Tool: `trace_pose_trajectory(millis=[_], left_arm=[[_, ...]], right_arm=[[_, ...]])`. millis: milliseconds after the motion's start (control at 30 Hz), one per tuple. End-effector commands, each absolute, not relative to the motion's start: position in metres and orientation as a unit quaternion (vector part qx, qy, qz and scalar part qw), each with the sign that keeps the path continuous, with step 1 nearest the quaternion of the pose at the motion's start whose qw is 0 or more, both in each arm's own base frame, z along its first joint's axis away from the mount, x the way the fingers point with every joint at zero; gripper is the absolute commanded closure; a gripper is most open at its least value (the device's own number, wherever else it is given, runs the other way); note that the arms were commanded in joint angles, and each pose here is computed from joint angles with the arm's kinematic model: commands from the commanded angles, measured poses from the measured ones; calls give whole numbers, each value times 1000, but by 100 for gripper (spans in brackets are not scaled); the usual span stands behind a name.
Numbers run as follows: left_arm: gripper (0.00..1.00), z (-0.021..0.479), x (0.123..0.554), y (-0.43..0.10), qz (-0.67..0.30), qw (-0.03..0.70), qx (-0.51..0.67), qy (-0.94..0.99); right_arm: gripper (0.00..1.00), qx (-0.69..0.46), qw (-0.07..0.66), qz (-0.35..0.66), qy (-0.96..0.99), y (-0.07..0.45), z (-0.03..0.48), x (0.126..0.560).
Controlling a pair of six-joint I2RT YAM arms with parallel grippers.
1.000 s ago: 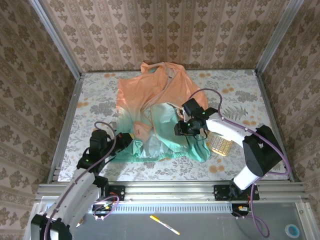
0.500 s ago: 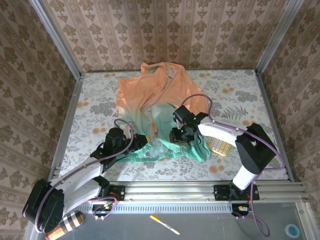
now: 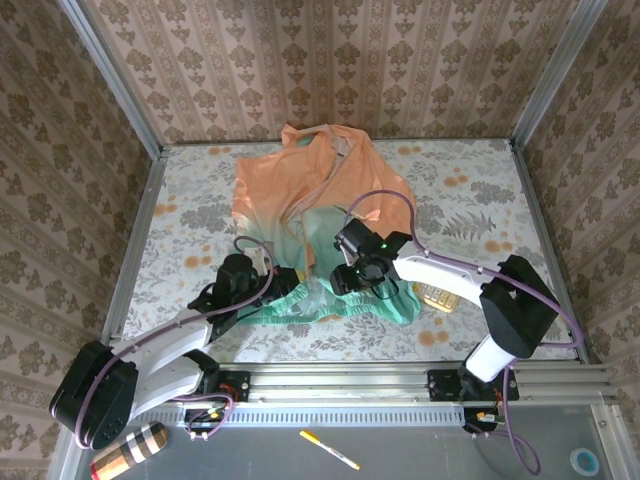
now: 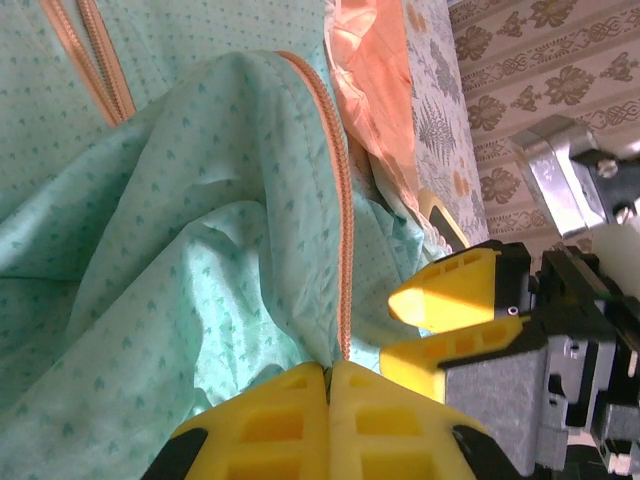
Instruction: Zip up the jacket
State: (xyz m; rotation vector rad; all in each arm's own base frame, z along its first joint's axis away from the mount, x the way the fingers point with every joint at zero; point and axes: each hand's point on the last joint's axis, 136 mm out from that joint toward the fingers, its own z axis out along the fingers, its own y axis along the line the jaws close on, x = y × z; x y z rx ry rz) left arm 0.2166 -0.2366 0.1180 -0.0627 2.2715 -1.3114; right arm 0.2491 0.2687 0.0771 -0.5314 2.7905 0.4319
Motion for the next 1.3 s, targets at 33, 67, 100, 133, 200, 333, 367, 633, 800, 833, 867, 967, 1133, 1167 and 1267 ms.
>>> trace_pose_trajectory(millis=[33,67,100,133,200,333,367,633,800,833,867,967,1133,1167,1267], left_arm=[[100,134,223,-243,-496,272,-16,825],[100,133,222,-243,-495,271,-16,826],[100,132,222,-243,-494,270,-17,826],[100,131,222,-243,-493,270,-18,826],[100,131,223,-243,-492,270,-18,827],[100,132,224,-246,-492,270,-14,828],[100,133,225,-248,-492,269,-12,828],[100,137,229,-267,-500,263,7,825],[100,132,231,-275,-499,254,11,828],[100,132,230,-276,-500,252,13,829],[100,132,230,-277,-499,252,14,829],[100,131,230,-279,-498,251,15,830],[100,131,230,-279,-496,251,18,831],[100,132,230,-280,-496,250,19,831],[100,132,231,-281,-496,251,21,831]], right_arm=[[48,-235,121,105,959,269,66,244],[48,-240,118,104,958,271,64,242],[48,-244,116,101,958,273,61,241],[49,-245,115,98,958,274,59,241],[54,-242,118,87,959,273,58,244],[89,-235,148,59,959,264,68,255],[95,-233,160,56,958,263,74,258],[100,-137,208,87,965,223,84,290],[94,-76,182,74,977,194,58,302],[90,-76,176,66,979,191,55,302],[86,-76,171,61,980,190,52,302],[72,-73,164,57,982,189,51,300],[56,-67,173,58,981,185,69,297],[56,-67,177,58,980,185,75,296],[53,-60,189,65,978,183,94,294]])
